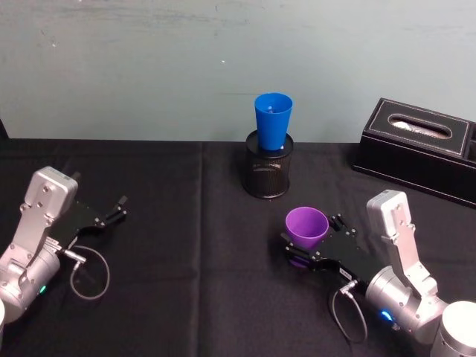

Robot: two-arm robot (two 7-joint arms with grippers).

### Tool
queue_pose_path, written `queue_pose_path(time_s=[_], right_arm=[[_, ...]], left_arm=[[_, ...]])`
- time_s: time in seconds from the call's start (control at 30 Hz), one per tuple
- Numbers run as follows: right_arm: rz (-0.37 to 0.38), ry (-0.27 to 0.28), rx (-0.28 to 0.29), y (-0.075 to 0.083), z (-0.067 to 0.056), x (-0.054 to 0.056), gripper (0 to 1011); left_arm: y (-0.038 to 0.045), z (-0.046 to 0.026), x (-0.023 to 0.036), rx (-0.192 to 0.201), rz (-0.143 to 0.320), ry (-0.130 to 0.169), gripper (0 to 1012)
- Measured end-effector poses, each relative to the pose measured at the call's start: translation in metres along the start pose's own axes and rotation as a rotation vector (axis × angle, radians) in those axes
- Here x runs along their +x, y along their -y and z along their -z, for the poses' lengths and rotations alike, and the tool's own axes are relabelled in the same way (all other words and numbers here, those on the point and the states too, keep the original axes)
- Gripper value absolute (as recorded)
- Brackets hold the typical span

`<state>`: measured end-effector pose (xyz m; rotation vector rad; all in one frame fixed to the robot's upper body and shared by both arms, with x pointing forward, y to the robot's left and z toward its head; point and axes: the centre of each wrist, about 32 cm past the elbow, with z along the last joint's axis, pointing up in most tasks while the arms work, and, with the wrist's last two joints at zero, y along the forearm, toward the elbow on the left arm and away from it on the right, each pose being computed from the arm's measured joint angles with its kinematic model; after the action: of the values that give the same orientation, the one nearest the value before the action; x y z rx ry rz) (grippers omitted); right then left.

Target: Pick up one cup with a gripper and tap it against the other cup.

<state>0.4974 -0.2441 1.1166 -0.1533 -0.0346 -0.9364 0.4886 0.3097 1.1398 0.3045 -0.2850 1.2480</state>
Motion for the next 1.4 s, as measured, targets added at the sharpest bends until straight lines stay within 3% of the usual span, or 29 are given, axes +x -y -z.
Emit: queue_pose_path(time_s=[0.33, 0.67, 1.4], right_arm=[[0.0, 0.0, 0.001, 0.0009, 0.0001, -0.0003, 998], [-0.001, 0.0, 0.002, 0.0013, 0.0002, -0.0008, 790], [0.001, -0.001, 0.003, 0.0017, 0.0002, -0.0008, 735]], left_arm=[[0.0, 0.0, 0.0, 0.0, 0.0, 0.0, 1011], [0.0, 0.0, 0.0, 0.0, 0.0, 0.0, 1012], [0.0, 0.0, 0.0, 0.0, 0.0, 0.0, 1012]])
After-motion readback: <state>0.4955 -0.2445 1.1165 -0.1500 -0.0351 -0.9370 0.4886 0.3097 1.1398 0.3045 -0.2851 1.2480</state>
